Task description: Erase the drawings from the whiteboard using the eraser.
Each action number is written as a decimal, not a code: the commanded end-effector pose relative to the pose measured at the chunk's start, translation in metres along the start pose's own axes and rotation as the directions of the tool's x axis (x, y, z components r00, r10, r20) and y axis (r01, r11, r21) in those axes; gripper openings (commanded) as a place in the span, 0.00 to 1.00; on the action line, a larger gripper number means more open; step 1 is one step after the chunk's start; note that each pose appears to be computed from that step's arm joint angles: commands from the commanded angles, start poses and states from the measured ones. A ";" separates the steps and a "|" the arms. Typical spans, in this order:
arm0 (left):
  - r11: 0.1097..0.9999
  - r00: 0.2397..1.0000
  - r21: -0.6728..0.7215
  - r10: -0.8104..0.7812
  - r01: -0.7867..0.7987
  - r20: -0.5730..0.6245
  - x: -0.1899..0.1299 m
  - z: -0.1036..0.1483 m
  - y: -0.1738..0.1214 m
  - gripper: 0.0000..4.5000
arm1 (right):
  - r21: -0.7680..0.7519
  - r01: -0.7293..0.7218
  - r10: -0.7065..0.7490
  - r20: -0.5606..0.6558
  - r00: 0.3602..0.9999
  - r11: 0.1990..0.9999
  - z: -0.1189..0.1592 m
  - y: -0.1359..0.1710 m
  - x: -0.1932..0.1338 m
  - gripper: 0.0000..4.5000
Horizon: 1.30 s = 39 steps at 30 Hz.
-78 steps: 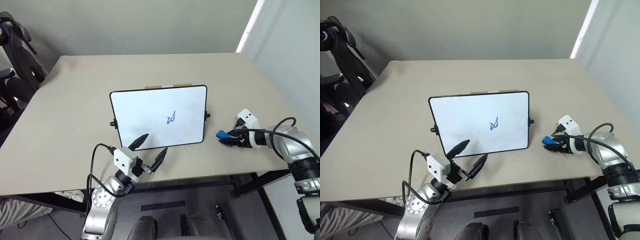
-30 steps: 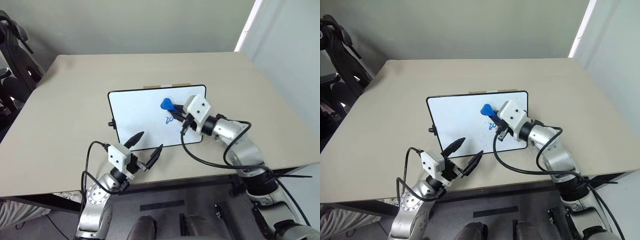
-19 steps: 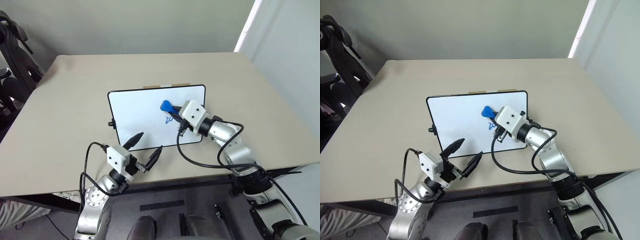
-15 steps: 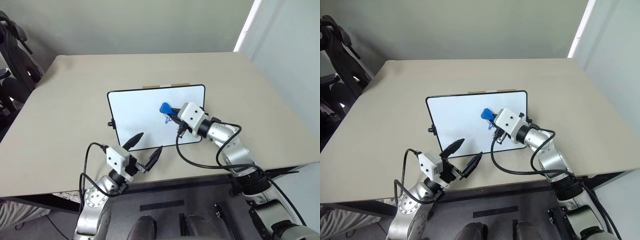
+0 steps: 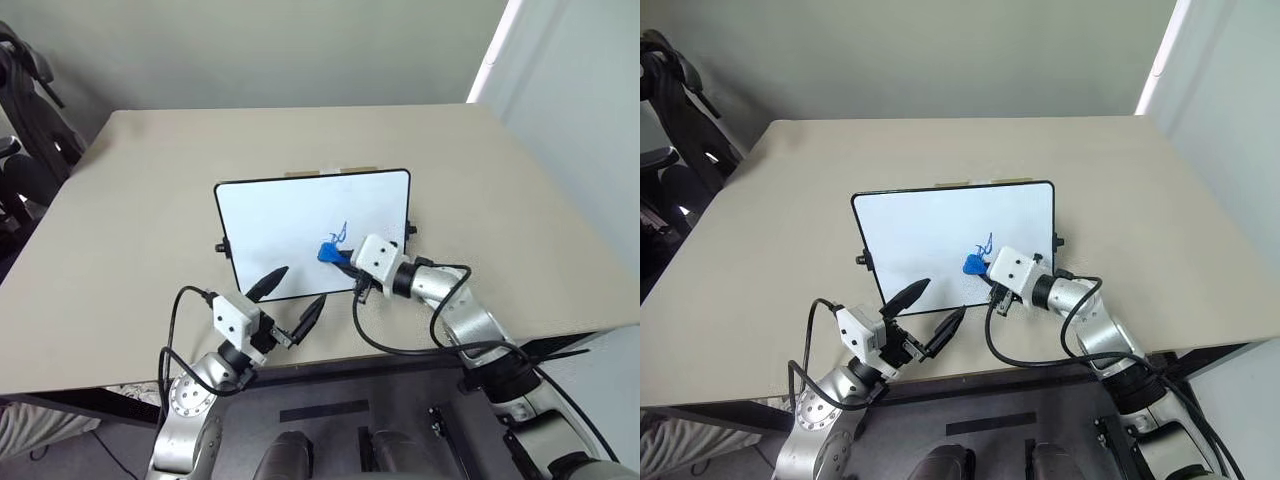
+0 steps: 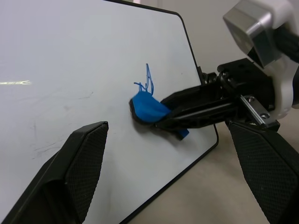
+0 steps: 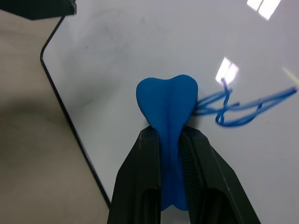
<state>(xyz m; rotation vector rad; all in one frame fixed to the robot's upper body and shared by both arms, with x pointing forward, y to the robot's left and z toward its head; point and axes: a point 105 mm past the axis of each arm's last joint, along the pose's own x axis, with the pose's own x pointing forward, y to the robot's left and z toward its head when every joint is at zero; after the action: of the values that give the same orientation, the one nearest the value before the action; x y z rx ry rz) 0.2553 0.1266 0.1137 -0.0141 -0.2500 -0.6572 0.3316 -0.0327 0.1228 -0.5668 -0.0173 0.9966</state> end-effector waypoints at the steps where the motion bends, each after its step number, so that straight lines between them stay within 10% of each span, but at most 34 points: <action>1: 0.999 0.999 0.028 -0.017 0.016 0.044 0.001 0.014 -0.003 1.00 | 0.037 0.041 -0.041 -0.001 0.999 0.998 0.012 -0.017 -0.007 0.11; 24: 0.999 0.998 0.018 -0.040 0.040 0.041 0.003 0.013 -0.010 1.00 | 0.093 0.188 -0.192 0.038 0.981 0.978 0.050 -0.061 -0.025 0.11; 39: 0.999 0.998 0.003 -0.047 0.047 0.041 0.003 0.013 -0.017 1.00 | 0.092 -0.052 0.066 -0.154 0.986 0.994 0.016 -0.015 -0.029 0.11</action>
<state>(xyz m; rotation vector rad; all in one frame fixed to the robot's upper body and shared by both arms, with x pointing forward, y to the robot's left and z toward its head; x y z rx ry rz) 0.2484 0.1176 0.1136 -0.0260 -0.2430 -0.6864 0.3294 -0.0602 0.1401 -0.5462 0.2225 0.9676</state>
